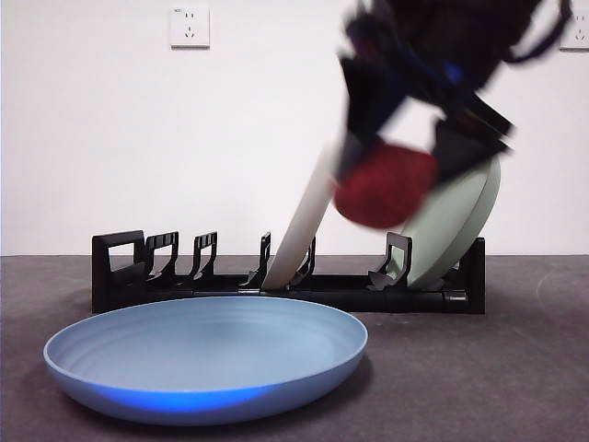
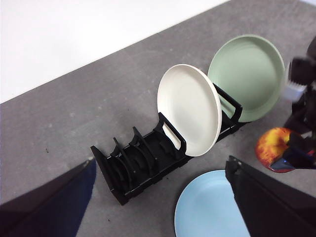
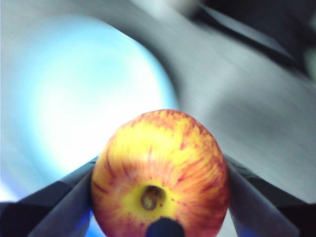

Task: Take the blue plate from the plate rack,put the plate on the table,take the apple from the table,put the apple in the plate

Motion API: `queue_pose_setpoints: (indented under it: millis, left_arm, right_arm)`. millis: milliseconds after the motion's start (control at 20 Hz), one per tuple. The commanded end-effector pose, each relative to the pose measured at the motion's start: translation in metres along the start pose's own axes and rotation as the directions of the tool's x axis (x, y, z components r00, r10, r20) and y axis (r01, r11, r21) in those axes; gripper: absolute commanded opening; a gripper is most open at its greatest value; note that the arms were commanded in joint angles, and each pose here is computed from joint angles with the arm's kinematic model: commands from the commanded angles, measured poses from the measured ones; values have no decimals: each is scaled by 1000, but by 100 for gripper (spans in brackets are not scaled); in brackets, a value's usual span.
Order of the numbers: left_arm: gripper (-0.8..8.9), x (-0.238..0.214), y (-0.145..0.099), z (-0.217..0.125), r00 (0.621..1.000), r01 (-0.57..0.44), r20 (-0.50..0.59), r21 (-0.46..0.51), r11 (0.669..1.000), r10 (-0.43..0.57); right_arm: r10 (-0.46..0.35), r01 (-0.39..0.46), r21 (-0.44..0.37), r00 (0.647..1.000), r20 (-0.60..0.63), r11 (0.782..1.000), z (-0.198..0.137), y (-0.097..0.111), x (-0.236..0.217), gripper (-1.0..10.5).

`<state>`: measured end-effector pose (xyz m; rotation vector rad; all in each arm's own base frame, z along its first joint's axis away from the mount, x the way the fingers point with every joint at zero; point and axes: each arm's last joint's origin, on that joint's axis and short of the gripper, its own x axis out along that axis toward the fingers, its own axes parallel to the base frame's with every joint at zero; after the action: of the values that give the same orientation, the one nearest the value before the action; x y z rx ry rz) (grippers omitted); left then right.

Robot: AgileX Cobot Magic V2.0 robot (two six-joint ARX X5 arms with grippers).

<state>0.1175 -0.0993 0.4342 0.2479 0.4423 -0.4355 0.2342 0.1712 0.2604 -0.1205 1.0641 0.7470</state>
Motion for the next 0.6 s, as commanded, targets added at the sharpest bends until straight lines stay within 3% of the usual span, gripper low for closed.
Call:
queue_pose_setpoints:
  millis: [50,200,600]
  left_arm:
    - [439,9,0,4,1000,-11,6,35,999,11]
    - [438,18,3,6,999,-39,-6,40,998,40]
    - [438,21,20,2,991,-125,-44,6,992,126]
  right_arm:
    - [56,-55,-46,998,29,997,11,18,-2,-12]
    - [102,-93,-135,993,64,986,20,45,9,-13]
    - [11,-31,-234,996,-85,972,11,84,90,-12]
